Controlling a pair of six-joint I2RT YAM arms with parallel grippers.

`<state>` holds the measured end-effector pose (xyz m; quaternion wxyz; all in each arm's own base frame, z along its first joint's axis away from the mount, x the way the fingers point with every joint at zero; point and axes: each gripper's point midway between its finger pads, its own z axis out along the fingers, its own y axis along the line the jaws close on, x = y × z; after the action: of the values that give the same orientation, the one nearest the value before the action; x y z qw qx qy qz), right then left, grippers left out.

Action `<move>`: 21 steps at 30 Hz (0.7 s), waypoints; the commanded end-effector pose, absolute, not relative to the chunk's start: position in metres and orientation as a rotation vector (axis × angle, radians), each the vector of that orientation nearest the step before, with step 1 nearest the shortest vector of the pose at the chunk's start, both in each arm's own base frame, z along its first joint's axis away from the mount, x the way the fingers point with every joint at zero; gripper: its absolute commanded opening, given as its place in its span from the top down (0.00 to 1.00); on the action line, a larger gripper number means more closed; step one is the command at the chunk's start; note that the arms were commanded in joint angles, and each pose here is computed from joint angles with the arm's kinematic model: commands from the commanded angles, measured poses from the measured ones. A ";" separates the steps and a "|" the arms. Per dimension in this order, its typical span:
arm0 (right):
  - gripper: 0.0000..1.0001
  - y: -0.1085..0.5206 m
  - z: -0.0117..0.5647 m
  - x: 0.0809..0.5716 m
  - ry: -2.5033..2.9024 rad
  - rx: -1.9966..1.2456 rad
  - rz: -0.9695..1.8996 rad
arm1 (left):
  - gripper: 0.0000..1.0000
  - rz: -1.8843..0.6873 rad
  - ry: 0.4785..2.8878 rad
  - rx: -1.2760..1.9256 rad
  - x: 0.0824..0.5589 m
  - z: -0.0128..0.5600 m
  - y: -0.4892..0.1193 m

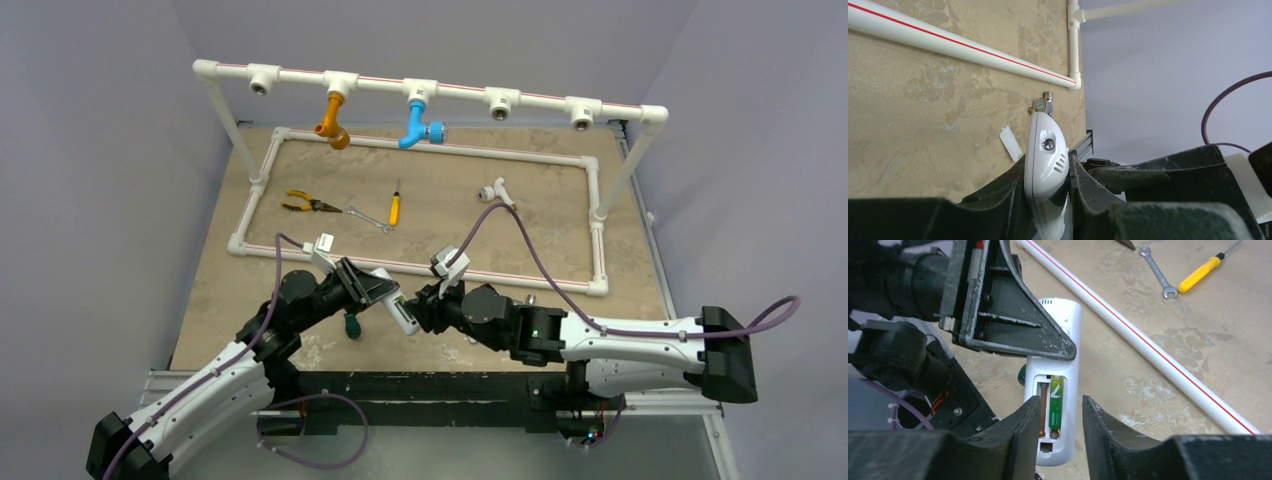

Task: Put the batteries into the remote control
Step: Load the battery into the remote control.

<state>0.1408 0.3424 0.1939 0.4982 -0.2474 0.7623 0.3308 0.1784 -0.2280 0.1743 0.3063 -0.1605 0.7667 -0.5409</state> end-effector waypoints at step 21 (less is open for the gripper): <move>0.32 0.289 0.248 0.106 1.501 -0.931 0.839 | 1.00 -1.719 2.044 0.156 0.125 0.197 -0.282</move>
<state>0.1242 0.2887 0.2270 0.5446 -0.3603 0.6915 0.3089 0.1351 -0.2686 0.1657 0.2186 -0.0121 0.7798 -0.5865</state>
